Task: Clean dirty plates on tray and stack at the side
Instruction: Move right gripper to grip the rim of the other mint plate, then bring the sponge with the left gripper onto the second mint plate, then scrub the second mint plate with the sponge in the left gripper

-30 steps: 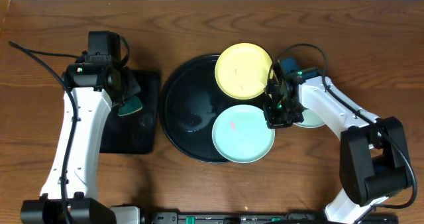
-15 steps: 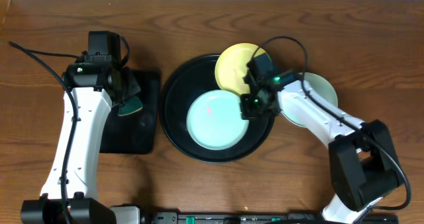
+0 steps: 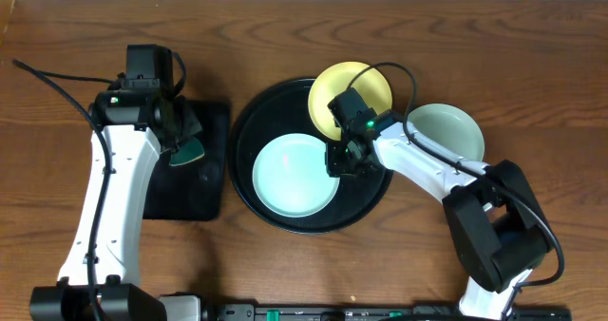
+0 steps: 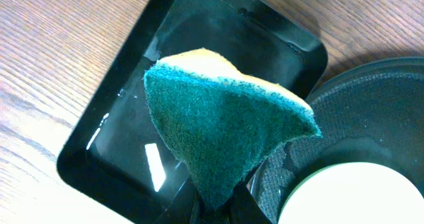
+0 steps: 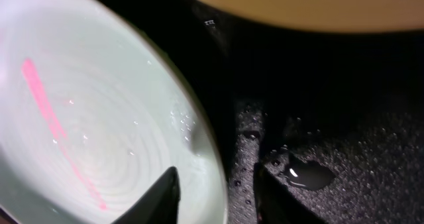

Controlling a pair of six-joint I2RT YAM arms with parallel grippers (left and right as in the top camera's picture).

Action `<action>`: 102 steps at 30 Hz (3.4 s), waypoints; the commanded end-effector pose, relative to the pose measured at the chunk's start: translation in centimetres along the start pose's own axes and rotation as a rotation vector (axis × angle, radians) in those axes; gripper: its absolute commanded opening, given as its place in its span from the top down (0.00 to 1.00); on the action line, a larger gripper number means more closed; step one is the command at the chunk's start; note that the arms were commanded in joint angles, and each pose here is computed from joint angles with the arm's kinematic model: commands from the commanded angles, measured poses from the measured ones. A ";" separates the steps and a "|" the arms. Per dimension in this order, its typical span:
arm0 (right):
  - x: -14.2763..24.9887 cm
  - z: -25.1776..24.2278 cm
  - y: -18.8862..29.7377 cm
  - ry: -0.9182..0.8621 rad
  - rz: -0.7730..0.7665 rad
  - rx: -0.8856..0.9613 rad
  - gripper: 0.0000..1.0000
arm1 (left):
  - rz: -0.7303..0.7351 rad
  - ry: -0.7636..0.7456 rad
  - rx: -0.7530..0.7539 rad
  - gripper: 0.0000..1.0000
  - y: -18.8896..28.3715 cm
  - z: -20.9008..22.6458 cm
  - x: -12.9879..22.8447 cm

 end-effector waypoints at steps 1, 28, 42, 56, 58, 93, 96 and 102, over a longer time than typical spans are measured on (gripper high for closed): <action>-0.4 0.4 0.3 0.029 -0.007 -0.023 0.65 | 0.010 -0.047 0.050 0.92 0.1 -1.0 0.0; -0.5 0.2 -0.4 0.020 0.003 -0.013 0.99 | 0.306 -0.242 0.105 0.93 -6.3 -11.6 8.6; -0.5 0.2 -0.4 0.021 0.003 -0.014 0.99 | 0.387 -0.255 0.135 0.92 -11.2 -13.8 11.8; -0.5 0.2 -0.4 0.021 0.002 -0.014 0.99 | 0.605 -0.562 0.621 0.93 -10.2 -18.2 15.8; -0.5 0.2 -0.4 0.021 0.001 -0.015 0.99 | 0.604 -0.567 0.623 0.93 -10.2 -18.2 15.8; -0.5 0.2 -0.4 0.021 0.002 -0.014 0.99 | 0.491 -0.669 0.578 0.93 -9.3 -17.8 14.2; -0.5 0.2 -0.4 0.021 0.002 -0.014 0.99 | 0.429 -0.668 0.545 0.92 -9.8 -18.0 13.3; -0.5 0.2 -0.4 0.020 0.002 -0.014 0.99 | 0.186 -0.473 0.227 0.93 -11.9 -16.8 9.3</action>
Point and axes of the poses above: each gripper's point midway between its finger pads, its own y axis back along the fingers, its own z axis along the line the jaws close on, x = y × z, the point moved 6 cm from there along y, back along the fingers, and after that the axes turned 7 degrees about -y, right-handed, at the moved point
